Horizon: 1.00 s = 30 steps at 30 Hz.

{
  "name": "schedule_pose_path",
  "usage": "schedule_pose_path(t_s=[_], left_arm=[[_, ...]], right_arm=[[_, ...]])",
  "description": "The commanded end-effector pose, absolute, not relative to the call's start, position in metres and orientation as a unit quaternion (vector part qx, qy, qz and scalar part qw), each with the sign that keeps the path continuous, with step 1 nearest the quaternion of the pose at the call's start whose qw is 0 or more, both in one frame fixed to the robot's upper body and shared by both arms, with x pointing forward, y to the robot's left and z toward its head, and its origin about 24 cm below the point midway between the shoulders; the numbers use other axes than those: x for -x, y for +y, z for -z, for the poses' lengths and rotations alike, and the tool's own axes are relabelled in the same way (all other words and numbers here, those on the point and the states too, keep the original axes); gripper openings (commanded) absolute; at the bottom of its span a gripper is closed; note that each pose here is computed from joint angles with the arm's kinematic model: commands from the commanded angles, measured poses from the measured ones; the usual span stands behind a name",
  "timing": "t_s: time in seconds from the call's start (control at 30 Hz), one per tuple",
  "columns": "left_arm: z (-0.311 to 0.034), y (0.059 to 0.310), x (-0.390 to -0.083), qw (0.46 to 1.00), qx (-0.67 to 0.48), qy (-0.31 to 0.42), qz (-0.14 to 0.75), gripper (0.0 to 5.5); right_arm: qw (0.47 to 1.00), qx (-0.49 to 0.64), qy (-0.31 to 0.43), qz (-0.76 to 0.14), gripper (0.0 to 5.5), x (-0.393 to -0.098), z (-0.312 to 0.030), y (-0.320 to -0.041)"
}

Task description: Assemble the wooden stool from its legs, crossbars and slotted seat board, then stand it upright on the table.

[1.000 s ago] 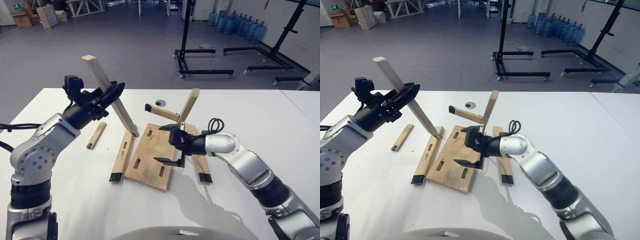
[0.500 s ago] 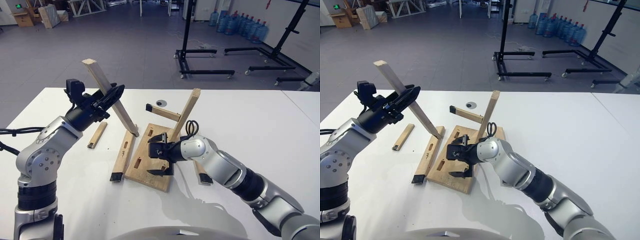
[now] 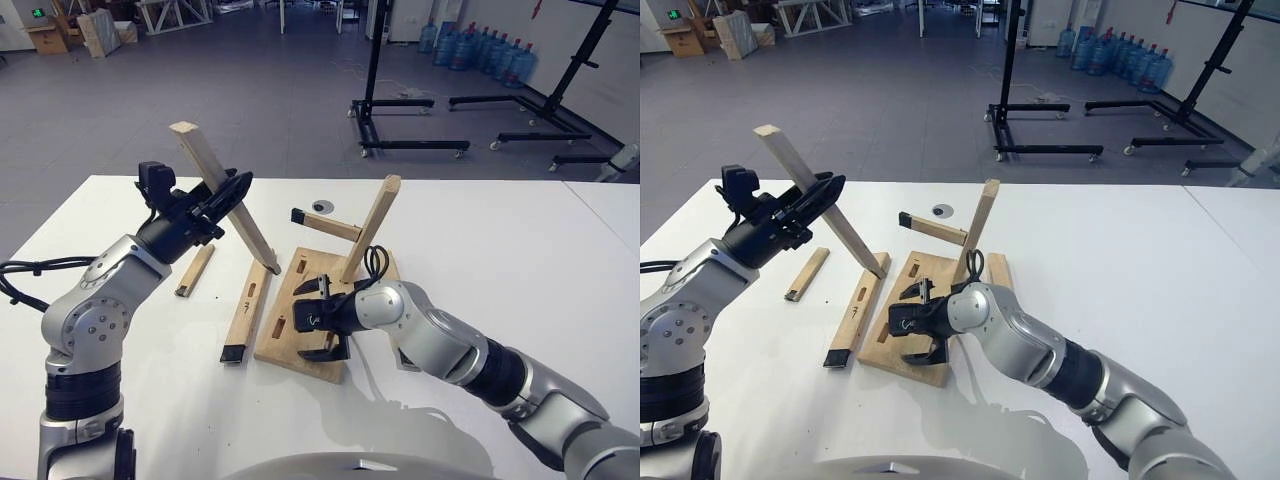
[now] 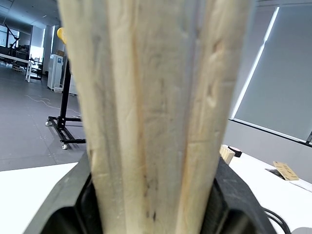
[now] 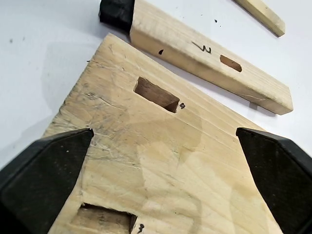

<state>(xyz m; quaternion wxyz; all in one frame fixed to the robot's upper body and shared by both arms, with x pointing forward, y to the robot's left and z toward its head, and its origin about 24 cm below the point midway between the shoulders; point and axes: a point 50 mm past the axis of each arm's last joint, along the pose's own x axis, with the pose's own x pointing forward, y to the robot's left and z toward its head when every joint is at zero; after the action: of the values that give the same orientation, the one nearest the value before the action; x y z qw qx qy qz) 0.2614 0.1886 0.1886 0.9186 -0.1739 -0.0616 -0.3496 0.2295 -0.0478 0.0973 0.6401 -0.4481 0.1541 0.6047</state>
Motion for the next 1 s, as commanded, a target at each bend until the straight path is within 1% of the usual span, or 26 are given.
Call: schedule_pose_path(t_s=[0.03, 0.1, 0.2, 0.33, 0.43, 0.73, 0.9, 1.0], left_arm=[[-0.187, 0.186, -0.261, 0.920, 0.169, -0.060, 0.350, 2.02], [-0.187, 0.185, -0.261, 0.919, 0.169, -0.060, 0.350, 2.02], [-0.187, 0.185, -0.260, 0.920, 0.167, -0.060, 0.348, 2.02], [-0.188, 0.186, -0.261, 0.920, 0.168, -0.057, 0.349, 2.02], [-0.188, 0.185, -0.261, 0.920, 0.167, -0.056, 0.349, 2.02], [-0.190, 0.184, -0.264, 0.920, 0.166, -0.053, 0.352, 2.02], [-0.191, 0.183, -0.266, 0.918, 0.169, -0.050, 0.356, 2.02], [-0.191, 0.182, -0.266, 0.918, 0.170, -0.049, 0.355, 2.02]], right_arm=[[0.594, 0.484, 0.226, -0.602, 5.40, -0.226, -0.075, -0.080], [0.576, 0.491, 0.235, -0.610, 5.40, -0.223, -0.075, -0.092], [0.564, 0.496, 0.239, -0.616, 5.40, -0.221, -0.079, -0.103], [0.561, 0.507, 0.240, -0.609, 5.40, -0.224, -0.086, -0.117], [0.566, 0.514, 0.234, -0.601, 5.40, -0.229, -0.091, -0.123], [0.565, 0.520, 0.213, -0.605, 5.40, -0.232, -0.105, -0.128], [0.597, 0.510, 0.190, -0.589, 5.40, -0.238, -0.124, -0.125], [0.620, 0.498, 0.168, -0.582, 5.40, -0.242, -0.137, -0.118]])
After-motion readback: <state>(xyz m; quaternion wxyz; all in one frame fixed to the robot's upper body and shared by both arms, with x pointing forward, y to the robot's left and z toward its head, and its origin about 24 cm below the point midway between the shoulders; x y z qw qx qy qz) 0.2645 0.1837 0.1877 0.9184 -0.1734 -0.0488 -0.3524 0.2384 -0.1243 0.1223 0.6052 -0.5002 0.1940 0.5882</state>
